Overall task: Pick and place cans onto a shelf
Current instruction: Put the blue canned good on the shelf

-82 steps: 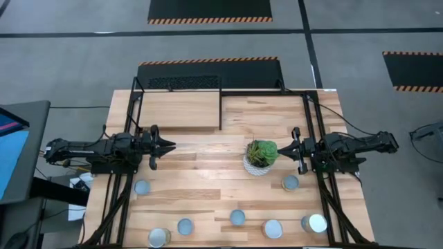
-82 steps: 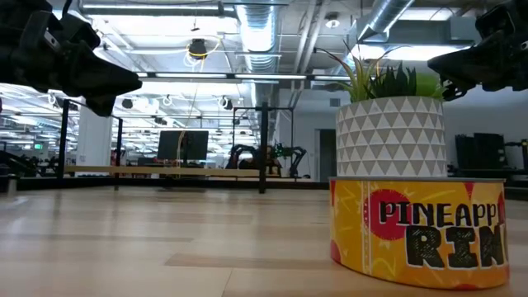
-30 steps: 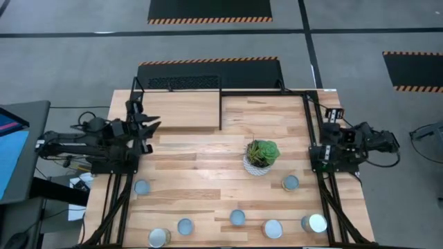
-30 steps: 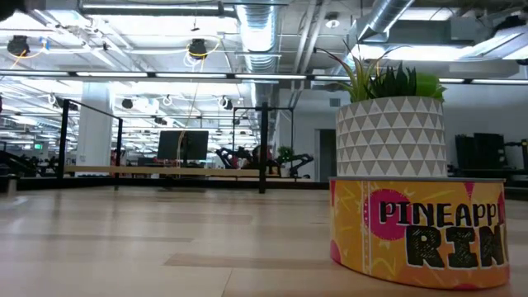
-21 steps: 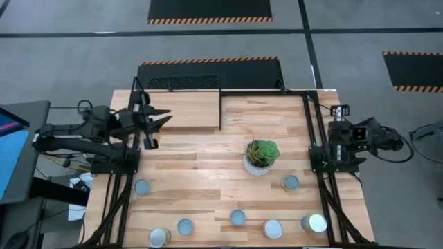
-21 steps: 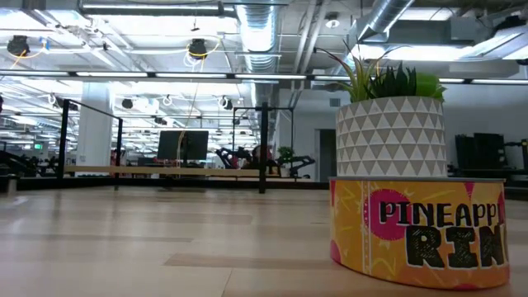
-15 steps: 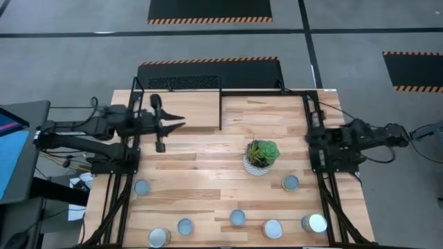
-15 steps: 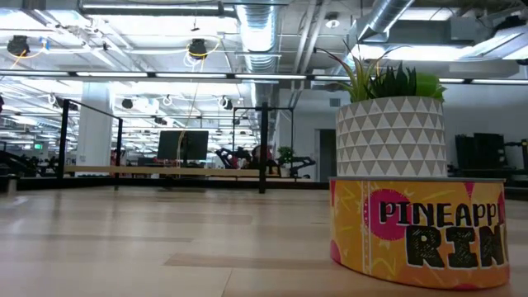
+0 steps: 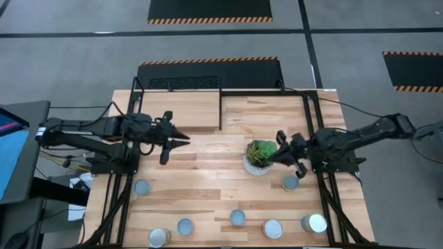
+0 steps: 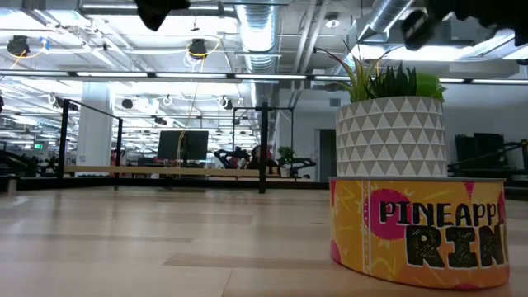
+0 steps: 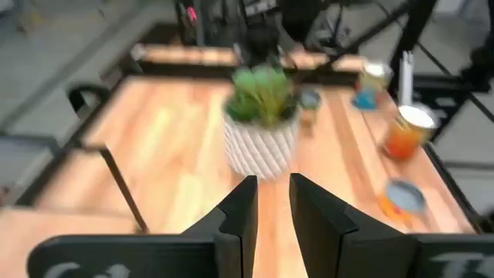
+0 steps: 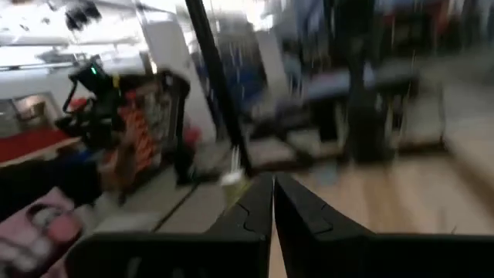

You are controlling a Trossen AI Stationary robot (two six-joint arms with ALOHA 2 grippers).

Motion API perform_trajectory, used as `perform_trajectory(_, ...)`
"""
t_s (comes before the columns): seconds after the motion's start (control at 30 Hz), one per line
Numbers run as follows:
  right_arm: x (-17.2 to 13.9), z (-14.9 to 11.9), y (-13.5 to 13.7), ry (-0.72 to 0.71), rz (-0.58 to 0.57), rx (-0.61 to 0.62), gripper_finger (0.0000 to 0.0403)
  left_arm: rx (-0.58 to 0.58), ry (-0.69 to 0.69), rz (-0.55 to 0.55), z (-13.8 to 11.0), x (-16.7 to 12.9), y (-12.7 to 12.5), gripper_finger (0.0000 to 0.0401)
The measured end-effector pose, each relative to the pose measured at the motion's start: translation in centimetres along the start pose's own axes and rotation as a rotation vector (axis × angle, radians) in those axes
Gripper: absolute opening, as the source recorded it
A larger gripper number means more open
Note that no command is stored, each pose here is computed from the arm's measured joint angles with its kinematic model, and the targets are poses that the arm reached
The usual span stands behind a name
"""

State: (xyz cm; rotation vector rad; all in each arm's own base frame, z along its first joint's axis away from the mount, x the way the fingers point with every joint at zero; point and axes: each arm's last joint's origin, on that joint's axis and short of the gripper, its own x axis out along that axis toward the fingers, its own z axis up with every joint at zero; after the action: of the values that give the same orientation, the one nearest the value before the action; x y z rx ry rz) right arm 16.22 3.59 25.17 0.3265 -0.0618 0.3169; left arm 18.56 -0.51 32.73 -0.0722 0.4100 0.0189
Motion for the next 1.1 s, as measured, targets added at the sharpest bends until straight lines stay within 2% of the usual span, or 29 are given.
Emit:
perform_trajectory(0.17,0.8,-1.1,0.6,0.14,0.011,0.112,0.0043,-0.057,0.131,-0.012,-1.3,-0.1,-0.2,0.0068)
perform_trajectory(0.33,1.3,0.1,2.9,0.184,0.105,0.107,0.0043,-0.097,0.188,-0.003,-1.8,-0.2,-0.1,0.0068)
perform_trajectory(0.43,1.6,1.1,4.4,0.242,0.132,0.061,0.0043,-0.097,0.187,-0.003,-1.8,-0.2,-0.1,0.0068)
perform_trajectory(0.63,3.1,1.8,5.8,0.412,-0.013,-0.019,0.0043,-0.097,0.187,0.0,-1.8,-0.2,-0.1,0.0068)
perform_trajectory(0.77,4.4,2.0,6.1,0.585,-0.12,0.053,0.0043,-0.097,0.187,0.0,-1.8,-0.2,-0.1,0.0068)
perform_trajectory(0.93,5.9,3.5,7.0,0.814,-0.164,0.087,0.0043,-0.131,0.187,0.003,-1.8,-0.2,-0.1,0.0068)
perform_trajectory(1.1,8.2,4.1,7.7,0.868,-0.184,0.08,0.0043,-0.194,0.205,0.01,-2.0,-0.3,-0.1,0.0068)
